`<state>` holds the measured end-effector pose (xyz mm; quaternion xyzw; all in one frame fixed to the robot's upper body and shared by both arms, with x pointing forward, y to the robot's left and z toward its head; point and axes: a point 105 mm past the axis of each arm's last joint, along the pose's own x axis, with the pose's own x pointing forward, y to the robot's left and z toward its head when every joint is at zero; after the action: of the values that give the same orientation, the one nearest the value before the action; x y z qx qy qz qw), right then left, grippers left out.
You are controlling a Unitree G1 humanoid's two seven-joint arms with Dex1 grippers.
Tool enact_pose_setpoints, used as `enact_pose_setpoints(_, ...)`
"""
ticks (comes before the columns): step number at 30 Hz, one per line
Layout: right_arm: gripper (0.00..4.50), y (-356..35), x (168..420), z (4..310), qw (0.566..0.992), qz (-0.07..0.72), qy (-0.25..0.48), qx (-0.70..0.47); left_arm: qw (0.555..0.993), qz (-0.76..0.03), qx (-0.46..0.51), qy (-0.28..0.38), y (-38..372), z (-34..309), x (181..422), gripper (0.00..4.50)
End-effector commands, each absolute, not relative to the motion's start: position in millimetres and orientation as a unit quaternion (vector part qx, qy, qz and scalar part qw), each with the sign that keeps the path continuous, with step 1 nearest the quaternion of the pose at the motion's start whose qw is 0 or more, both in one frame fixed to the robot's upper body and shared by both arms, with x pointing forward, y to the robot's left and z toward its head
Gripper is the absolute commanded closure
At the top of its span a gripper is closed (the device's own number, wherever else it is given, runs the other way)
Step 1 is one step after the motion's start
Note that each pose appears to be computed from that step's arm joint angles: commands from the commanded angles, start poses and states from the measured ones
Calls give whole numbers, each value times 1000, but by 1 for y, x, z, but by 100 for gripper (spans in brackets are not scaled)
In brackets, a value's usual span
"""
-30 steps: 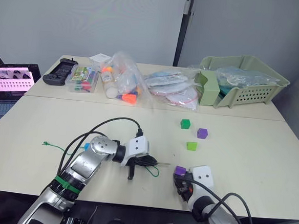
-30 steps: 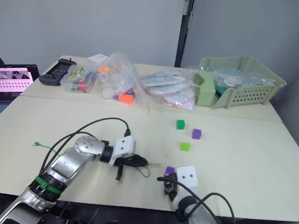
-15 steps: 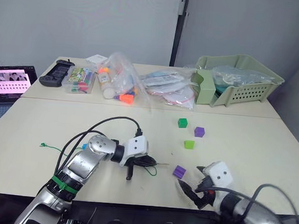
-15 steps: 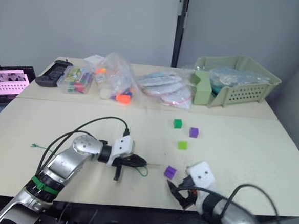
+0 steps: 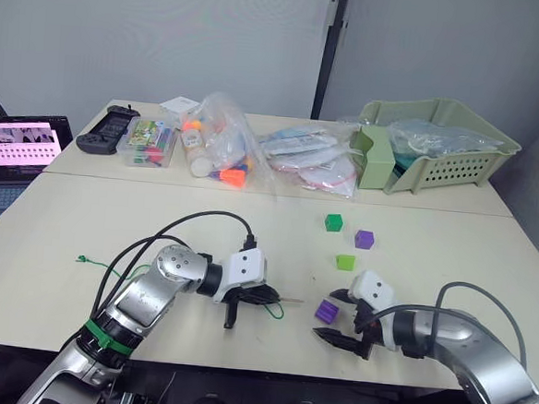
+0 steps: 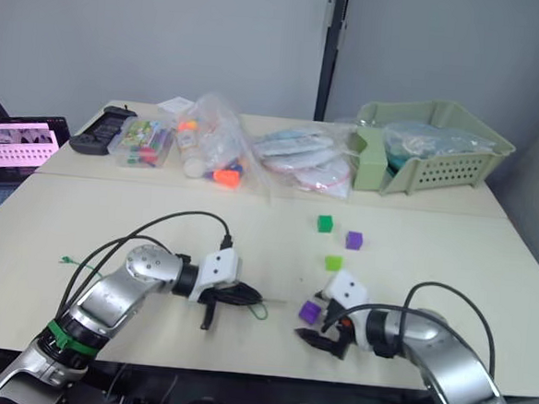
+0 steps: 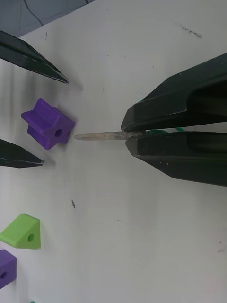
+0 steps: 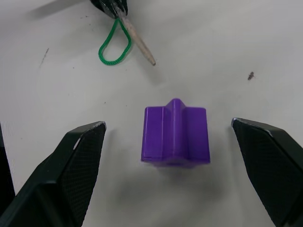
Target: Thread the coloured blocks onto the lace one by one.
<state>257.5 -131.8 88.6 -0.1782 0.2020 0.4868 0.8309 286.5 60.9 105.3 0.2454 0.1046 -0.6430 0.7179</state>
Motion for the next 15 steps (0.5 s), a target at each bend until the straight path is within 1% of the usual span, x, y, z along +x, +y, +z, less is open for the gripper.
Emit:
enact_pose_setpoints(1,2,-128,262,95,832,488,183,-190,720,-641,253,85,59,116,287,450)
enact_pose_setpoints(3,53,-128,261,93,830,489,187,-193,720,-640,254,85,59,116,287,450)
enact_pose_setpoints(8,216,-130,262,88,830,482,195,-204,719,-642,254,84,58,117,286,450)
enact_pose_setpoints(10,288,-131,262,86,829,481,197,-206,718,-643,253,84,57,117,286,450)
enact_pose_setpoints(11,312,-131,262,85,829,481,197,-207,717,-644,253,83,57,118,286,450)
enact_pose_setpoints(15,313,-128,262,84,812,505,184,-226,706,-655,257,86,53,118,283,450)
